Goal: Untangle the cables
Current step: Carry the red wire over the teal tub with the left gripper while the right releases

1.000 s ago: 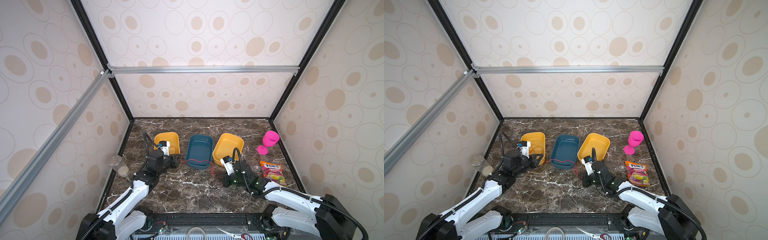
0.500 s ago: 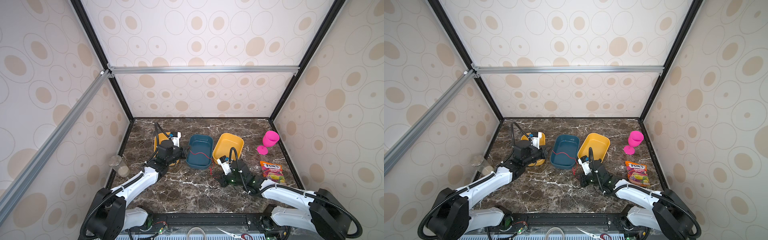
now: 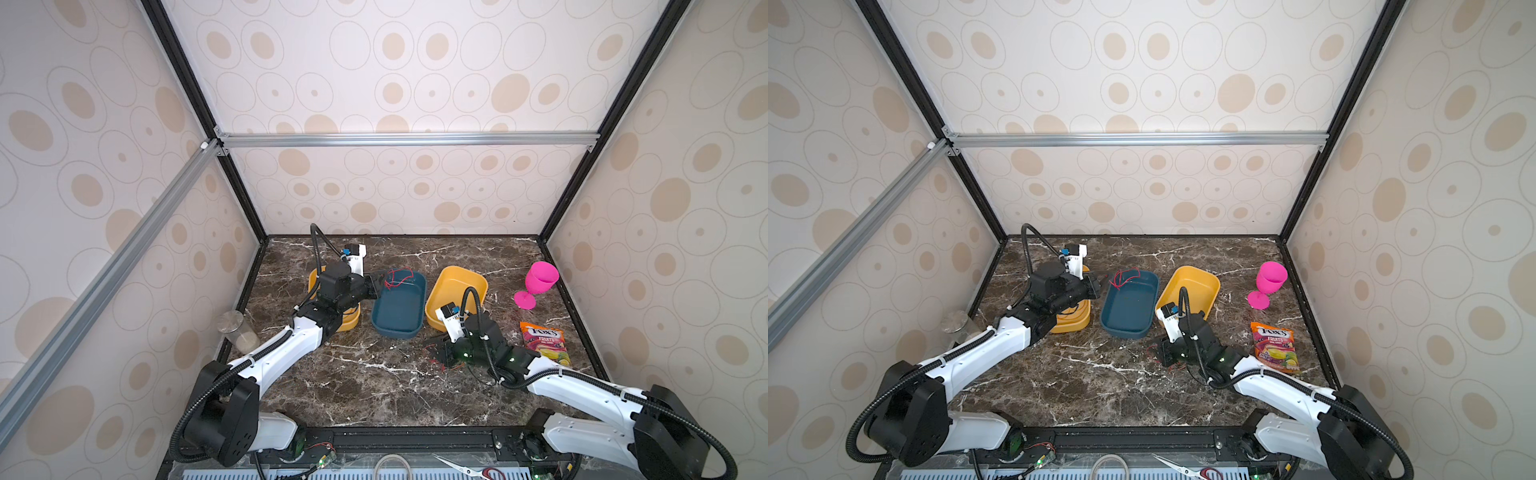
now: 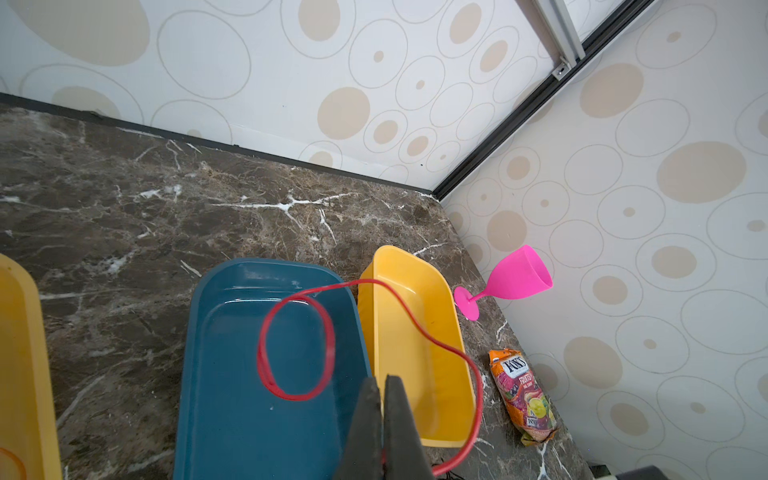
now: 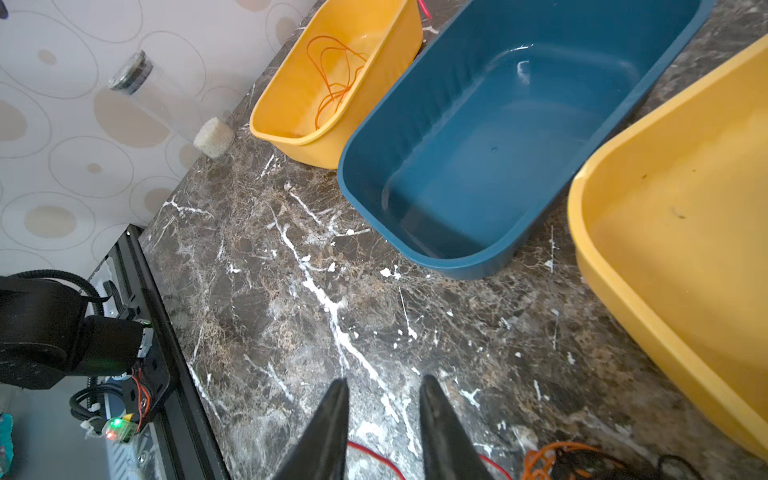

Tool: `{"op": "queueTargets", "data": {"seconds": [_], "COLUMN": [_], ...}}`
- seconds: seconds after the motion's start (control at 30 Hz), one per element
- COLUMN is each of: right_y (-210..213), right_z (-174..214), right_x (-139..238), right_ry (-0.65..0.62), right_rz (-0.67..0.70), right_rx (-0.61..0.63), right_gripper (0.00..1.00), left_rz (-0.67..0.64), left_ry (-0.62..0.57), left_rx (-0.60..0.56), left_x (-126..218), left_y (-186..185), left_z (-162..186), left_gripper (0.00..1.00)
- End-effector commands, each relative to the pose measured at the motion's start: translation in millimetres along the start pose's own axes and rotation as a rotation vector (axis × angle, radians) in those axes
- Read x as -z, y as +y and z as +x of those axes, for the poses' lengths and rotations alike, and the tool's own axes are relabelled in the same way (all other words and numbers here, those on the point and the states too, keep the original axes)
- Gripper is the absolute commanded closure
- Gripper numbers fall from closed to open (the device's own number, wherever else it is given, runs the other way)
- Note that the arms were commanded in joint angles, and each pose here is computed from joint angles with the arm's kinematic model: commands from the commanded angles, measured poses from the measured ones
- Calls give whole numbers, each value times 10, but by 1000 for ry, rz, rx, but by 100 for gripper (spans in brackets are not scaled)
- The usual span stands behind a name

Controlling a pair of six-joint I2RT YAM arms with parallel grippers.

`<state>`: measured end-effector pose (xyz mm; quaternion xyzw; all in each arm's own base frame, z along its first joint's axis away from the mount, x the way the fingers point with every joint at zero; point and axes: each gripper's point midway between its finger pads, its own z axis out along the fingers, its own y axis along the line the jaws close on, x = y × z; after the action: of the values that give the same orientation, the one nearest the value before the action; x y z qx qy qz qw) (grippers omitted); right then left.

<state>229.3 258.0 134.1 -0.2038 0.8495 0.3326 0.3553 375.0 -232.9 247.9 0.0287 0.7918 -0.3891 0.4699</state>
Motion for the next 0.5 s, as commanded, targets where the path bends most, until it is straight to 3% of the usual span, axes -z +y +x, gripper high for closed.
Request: {"op": "queueTargets", "data": {"seconds": [0.0,0.47], "right_y": [-6,-255], "right_z": [-70,167], "right_x": [60,163], "right_ry": [-16,61], "right_rz": [28,160], "right_rx": [23,-8], "right_gripper": [68,66], "left_rz": [18,20], "left_ry": [-24,0], "left_rx": [-39,-37], "left_x": [-18,-22], "left_y": [-103,-92], "left_z": [-149,-89], "left_gripper": [100,100]}}
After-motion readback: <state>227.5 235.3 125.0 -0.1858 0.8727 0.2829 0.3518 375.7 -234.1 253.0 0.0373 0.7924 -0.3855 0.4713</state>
